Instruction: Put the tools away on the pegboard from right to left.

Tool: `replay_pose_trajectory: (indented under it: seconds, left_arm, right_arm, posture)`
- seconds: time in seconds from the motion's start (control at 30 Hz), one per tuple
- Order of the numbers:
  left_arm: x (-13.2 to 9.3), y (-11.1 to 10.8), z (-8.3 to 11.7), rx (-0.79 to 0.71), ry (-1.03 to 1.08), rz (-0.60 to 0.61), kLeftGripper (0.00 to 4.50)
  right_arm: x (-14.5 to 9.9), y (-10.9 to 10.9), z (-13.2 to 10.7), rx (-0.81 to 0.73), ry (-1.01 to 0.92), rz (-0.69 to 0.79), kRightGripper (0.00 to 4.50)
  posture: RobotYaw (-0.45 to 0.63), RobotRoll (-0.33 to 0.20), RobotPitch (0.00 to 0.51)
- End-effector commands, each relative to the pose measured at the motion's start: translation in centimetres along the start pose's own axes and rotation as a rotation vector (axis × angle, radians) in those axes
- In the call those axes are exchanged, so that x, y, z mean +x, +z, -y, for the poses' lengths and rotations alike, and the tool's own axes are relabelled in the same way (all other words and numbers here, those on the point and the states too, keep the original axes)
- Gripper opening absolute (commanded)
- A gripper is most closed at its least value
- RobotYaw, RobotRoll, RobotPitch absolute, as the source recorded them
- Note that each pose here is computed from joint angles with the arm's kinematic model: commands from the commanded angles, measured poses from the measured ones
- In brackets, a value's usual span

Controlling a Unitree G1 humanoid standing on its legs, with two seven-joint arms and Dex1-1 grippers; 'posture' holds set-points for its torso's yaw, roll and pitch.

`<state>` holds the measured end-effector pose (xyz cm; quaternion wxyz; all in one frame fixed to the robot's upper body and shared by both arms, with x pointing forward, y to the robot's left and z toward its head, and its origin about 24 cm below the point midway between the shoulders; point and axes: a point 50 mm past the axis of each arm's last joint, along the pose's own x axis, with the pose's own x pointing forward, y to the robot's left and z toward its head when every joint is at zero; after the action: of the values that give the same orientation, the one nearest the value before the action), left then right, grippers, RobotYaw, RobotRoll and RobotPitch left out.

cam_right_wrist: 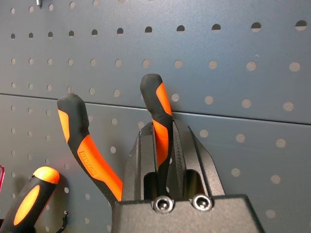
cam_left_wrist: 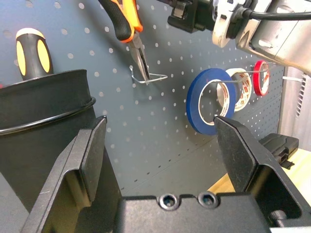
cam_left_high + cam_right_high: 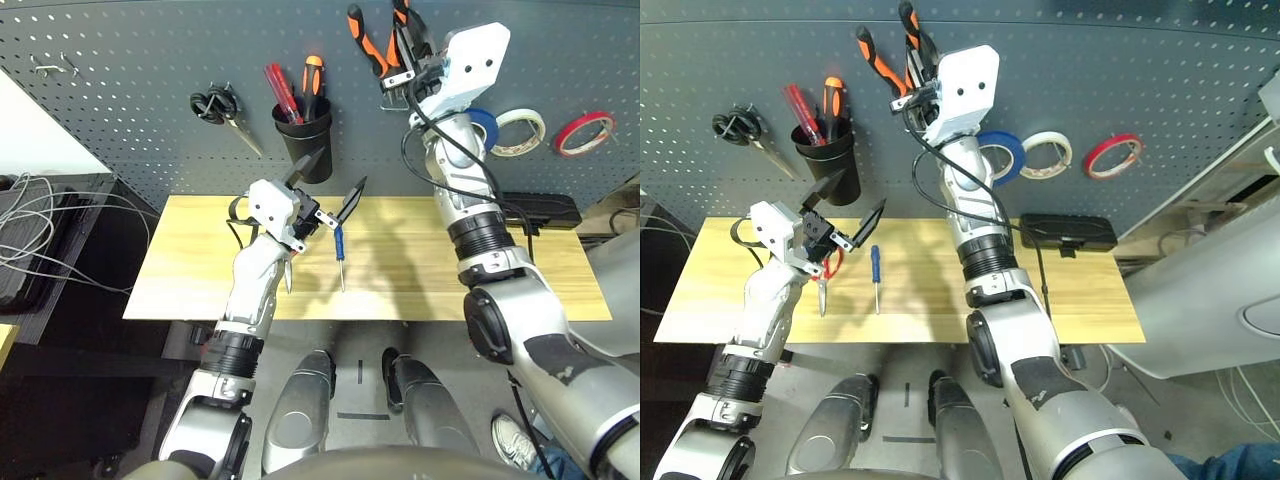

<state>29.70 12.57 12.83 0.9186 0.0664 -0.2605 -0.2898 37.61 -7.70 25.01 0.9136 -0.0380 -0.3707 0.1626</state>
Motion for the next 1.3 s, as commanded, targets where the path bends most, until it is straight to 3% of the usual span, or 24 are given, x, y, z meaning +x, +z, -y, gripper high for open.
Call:
replay_pose_trajectory:
  seconds: [0.03,0.57,0.6,0.93,1.1,1.3]
  left_arm:
    - [-0.4,-0.2,0.1,0.001,-0.004,-0.019,4.5]
    - [-0.1,-0.4,0.0,0.001,-0.018,-0.021,4.5]
    - [-0.1,-0.4,-0.1,0.002,-0.018,-0.021,4.5]
    - [-0.1,-0.5,-0.3,0.01,-0.026,-0.023,4.5]
    - [-0.1,-0.5,-0.3,0.011,-0.03,-0.026,4.5]
    - [-0.4,-0.7,-0.1,0.006,-0.034,-0.035,4.5]
  right_arm:
    - [-0.2,0.2,0.5,-0.024,-0.036,0.016,0.26]
    - [-2.9,-0.8,1.6,-0.029,-0.047,-0.074,0.34]
    - [-3.1,-0.8,1.8,-0.033,-0.049,-0.081,1.01]
    - [-3.7,-0.3,2.6,-0.044,-0.066,-0.09,4.37]
    - [-4.1,1.5,1.9,-0.03,-0.027,-0.04,4.45]
    - [-4.7,4.1,-0.2,-0.024,0.164,0.042,4.45]
  posture:
    - [0.18,0.0,0.209]
    - [0.16,0.0,0.198]
    - [0.16,0.0,0.197]
    - [0.16,0.0,0.187]
    - [0.15,0.0,0.186]
    - [0.14,0.0,0.193]
